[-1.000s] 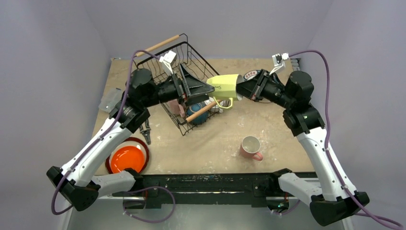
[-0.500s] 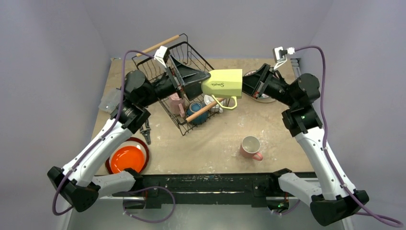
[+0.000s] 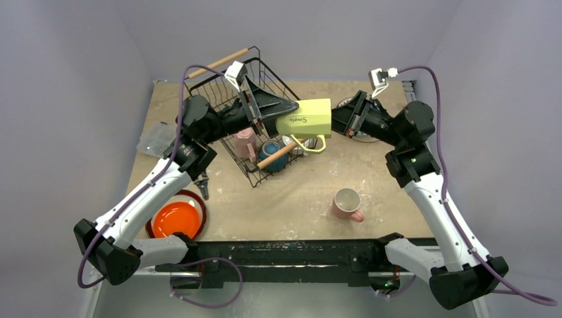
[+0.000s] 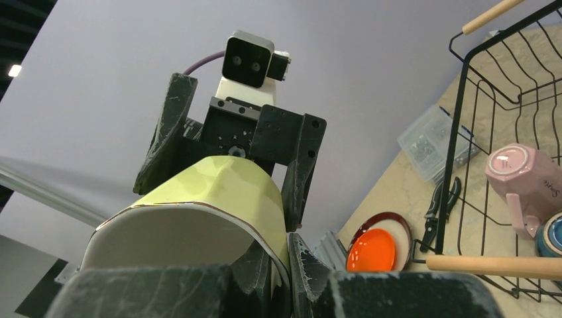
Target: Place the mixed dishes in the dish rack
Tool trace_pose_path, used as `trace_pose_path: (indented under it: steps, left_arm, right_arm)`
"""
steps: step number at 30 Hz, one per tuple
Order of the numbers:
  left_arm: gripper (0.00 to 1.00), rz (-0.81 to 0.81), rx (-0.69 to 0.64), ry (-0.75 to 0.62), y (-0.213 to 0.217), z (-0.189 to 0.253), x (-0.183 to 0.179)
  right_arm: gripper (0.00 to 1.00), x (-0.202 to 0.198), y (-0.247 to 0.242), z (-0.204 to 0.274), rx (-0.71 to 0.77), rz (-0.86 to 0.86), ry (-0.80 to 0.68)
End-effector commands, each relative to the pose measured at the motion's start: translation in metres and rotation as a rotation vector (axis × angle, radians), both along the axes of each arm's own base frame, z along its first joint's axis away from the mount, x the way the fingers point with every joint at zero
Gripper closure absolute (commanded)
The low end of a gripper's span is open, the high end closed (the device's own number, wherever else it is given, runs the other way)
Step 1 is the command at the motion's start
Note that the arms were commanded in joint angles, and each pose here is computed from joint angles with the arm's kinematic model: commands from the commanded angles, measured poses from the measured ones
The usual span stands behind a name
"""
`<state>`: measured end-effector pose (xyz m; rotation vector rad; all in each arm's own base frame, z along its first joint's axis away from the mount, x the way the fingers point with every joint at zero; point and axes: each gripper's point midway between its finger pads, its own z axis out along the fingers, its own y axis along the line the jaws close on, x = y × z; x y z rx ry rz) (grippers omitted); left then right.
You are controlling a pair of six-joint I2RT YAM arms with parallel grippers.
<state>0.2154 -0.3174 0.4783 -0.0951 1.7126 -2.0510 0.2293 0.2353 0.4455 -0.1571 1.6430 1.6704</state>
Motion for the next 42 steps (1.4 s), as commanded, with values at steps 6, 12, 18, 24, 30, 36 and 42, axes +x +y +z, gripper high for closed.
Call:
trace_pose_path:
  steps: [6, 12, 18, 24, 30, 36, 42]
  left_arm:
    - [0.11, -0.104, -0.05, -0.143, -0.003, 0.032, -0.027]
    - [0.38, -0.125, -0.059, -0.155, -0.007, 0.035, -0.027]
    - [0.97, -0.073, 0.001, -0.162, -0.006, 0.028, -0.016]
    - [1.0, 0.133, 0.284, -0.12, 0.018, -0.011, 0.022]
    - [1.0, 0.354, 0.537, -0.094, 0.054, -0.039, 0.073]
    - [1.0, 0.597, 0.812, -0.032, 0.085, -0.069, 0.139]
    - [1.0, 0.713, 1.067, 0.0, 0.096, -0.107, 0.211]
  right_arm:
    - [1.0, -0.001, 0.001, 0.017, 0.036, -0.001, -0.048]
    - [1.0, 0.006, 0.003, 0.014, 0.023, 0.002, -0.041]
    - [0.76, 0.025, 0.0, -0.01, -0.134, -0.074, -0.009]
    - [0.23, 0.038, -0.022, -0.053, -0.372, -0.21, 0.113]
    - [0.14, 0.056, -0.073, -0.086, -0.601, -0.473, 0.231]
    - [0.14, 0.066, -0.114, -0.096, -0.768, -0.622, 0.261]
    - [0.14, 0.074, -0.129, -0.107, -0.847, -0.639, 0.319]
